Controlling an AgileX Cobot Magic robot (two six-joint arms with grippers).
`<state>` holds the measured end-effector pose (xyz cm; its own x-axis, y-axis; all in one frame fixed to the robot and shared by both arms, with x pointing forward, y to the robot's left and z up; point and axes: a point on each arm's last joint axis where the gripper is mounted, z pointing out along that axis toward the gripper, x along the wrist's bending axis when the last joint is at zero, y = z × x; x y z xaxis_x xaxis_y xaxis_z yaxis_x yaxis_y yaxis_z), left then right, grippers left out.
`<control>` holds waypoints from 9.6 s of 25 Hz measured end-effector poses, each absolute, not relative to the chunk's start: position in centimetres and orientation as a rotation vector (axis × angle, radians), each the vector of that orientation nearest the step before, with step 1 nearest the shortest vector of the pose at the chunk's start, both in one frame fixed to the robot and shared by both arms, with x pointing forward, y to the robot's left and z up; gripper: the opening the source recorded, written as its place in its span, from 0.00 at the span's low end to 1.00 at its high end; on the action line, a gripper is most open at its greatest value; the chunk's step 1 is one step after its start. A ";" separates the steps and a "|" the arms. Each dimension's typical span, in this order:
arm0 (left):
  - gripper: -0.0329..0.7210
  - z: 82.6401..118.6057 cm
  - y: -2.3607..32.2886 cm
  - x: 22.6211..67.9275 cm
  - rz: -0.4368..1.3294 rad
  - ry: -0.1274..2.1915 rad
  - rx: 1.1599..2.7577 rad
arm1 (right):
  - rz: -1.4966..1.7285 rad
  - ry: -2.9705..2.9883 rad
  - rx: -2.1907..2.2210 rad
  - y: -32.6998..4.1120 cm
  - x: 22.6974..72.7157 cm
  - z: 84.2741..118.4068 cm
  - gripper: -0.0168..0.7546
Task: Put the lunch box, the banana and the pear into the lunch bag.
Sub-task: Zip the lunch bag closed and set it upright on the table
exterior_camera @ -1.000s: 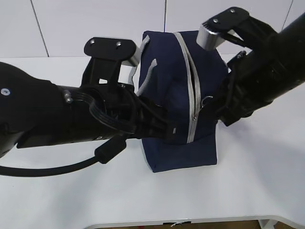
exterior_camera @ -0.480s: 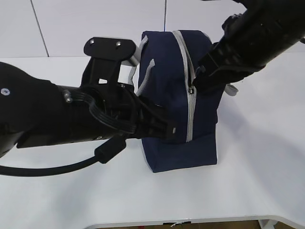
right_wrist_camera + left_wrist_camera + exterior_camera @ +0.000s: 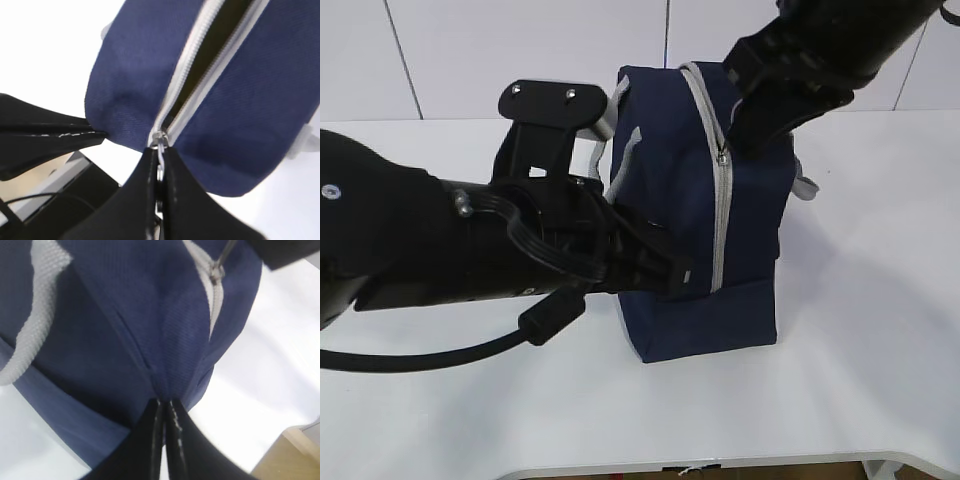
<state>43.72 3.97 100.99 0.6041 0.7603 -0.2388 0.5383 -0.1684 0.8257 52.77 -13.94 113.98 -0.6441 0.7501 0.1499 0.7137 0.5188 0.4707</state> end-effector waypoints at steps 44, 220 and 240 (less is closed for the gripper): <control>0.01 100.4 3.5 42.6 0.144 1.000 1.941 | 0.667 2.456 1.195 -10.9 64.1 115.0 0.05; 0.01 101.1 12.4 52.1 0.771 1.038 1.855 | 0.677 1.984 2.493 -22.1 54.4 111.2 0.04; 0.05 106.3 12.3 49.9 0.978 0.630 1.862 | 0.713 2.090 2.447 -21.6 54.8 110.7 0.05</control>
<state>49.89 12.33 106.29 0.5550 0.7469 0.3663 0.0242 -0.4547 0.8903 54.82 -21.62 110.69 0.1076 0.9026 0.4169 0.9692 -0.1887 0.1584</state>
